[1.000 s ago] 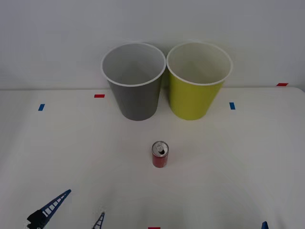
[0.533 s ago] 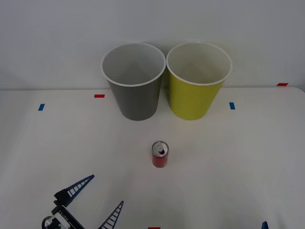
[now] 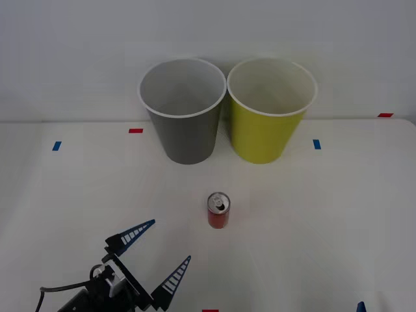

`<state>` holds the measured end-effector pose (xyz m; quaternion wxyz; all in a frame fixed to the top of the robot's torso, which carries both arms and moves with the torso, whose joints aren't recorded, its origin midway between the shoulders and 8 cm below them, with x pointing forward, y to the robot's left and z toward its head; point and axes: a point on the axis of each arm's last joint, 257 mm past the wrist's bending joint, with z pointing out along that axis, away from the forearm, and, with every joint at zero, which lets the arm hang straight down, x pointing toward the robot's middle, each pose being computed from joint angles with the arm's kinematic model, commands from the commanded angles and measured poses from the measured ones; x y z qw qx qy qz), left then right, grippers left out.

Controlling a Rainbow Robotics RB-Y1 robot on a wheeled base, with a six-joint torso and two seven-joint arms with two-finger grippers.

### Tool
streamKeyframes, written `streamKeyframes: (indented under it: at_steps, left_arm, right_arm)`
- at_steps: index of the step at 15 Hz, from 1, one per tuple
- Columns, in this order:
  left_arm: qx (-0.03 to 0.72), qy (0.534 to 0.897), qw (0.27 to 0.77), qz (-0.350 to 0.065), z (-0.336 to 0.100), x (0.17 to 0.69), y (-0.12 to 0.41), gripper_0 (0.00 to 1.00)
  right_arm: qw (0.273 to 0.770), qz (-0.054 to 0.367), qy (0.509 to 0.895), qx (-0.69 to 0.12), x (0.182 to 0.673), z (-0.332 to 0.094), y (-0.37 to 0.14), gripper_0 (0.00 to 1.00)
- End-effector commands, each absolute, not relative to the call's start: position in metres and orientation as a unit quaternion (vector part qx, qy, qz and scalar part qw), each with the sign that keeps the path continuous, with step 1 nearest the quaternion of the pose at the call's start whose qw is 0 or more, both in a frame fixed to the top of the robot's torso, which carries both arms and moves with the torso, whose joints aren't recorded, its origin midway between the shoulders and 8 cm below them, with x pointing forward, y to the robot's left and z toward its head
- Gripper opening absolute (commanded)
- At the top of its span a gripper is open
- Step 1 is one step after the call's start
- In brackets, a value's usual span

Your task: Put cans in the gray bin and PET bottles in the light green bin.

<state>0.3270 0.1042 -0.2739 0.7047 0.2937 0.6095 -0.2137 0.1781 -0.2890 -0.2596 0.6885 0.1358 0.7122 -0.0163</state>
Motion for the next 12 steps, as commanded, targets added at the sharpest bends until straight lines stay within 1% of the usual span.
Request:
streamKeyframes:
  at_steps: [1,3,8,12]
  left_arm:
    - [0.301,0.605,0.702,-0.224,-0.279,0.338,0.089,1.0]
    - [0.302,0.6,0.701,-0.238,-0.278,0.345,0.072,1.0]
    - [0.3,0.593,0.707,-0.241,-0.281,0.372,0.043,1.0]
    - [0.298,0.599,0.702,-0.246,-0.279,0.383,0.024,1.0]
  right_arm:
    - [0.689,-0.016,0.712,0.136,0.178,-0.26,-0.289,1.0]
    - [0.689,-0.016,0.712,0.136,0.178,-0.26,-0.289,1.0]
    - [0.689,-0.016,0.712,0.136,0.178,-0.26,-0.289,1.0]
    - [0.689,-0.016,0.712,0.136,0.178,-0.26,-0.289,1.0]
